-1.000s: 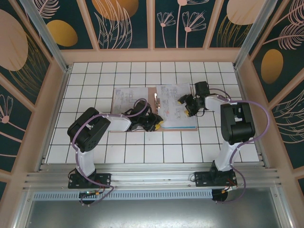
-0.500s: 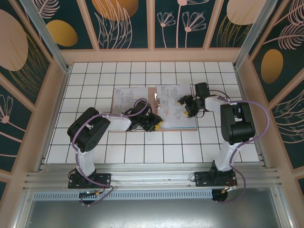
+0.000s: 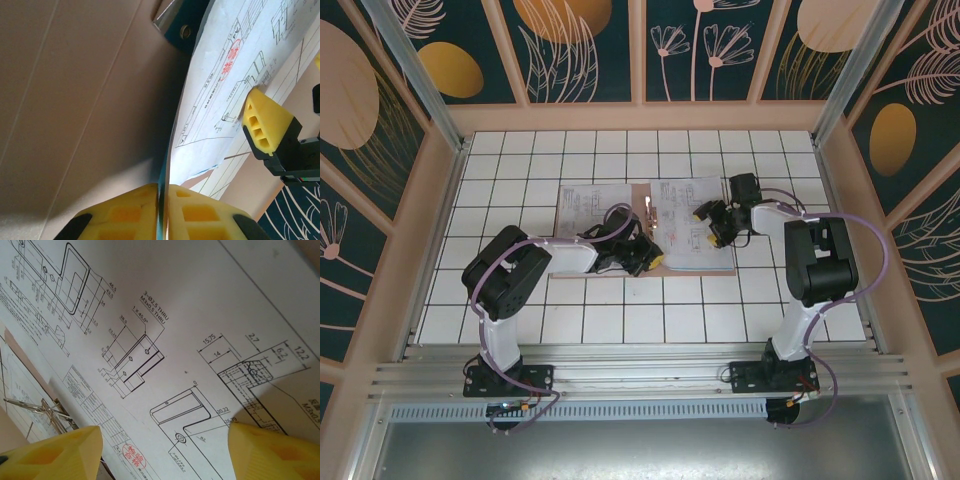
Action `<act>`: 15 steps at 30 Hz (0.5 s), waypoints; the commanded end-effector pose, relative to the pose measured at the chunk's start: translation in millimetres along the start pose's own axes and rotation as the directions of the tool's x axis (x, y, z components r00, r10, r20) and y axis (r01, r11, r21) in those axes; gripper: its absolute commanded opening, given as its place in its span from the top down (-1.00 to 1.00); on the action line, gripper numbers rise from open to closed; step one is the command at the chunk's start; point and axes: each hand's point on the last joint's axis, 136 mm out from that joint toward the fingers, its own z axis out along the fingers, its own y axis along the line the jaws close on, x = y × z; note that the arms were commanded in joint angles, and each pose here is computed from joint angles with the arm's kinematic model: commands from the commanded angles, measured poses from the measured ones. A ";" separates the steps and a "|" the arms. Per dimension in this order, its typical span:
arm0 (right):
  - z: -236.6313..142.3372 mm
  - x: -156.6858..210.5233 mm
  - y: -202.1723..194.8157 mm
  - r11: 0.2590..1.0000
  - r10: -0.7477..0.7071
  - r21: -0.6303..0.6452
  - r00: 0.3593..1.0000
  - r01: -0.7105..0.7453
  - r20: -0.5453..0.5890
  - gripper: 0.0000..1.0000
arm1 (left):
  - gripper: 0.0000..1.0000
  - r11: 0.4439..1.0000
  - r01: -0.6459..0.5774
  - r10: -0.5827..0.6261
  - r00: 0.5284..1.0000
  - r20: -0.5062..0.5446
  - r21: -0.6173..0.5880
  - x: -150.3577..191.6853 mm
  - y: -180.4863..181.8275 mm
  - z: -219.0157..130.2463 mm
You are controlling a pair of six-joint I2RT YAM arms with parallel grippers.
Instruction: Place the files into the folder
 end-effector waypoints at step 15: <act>-7.2 -5.8 32.1 0.995 -0.096 -0.017 0.995 0.096 0.035 -0.37 | 0.84 0.999 -0.003 0.003 1.000 -0.001 -0.037 3.7 8.4 -2.9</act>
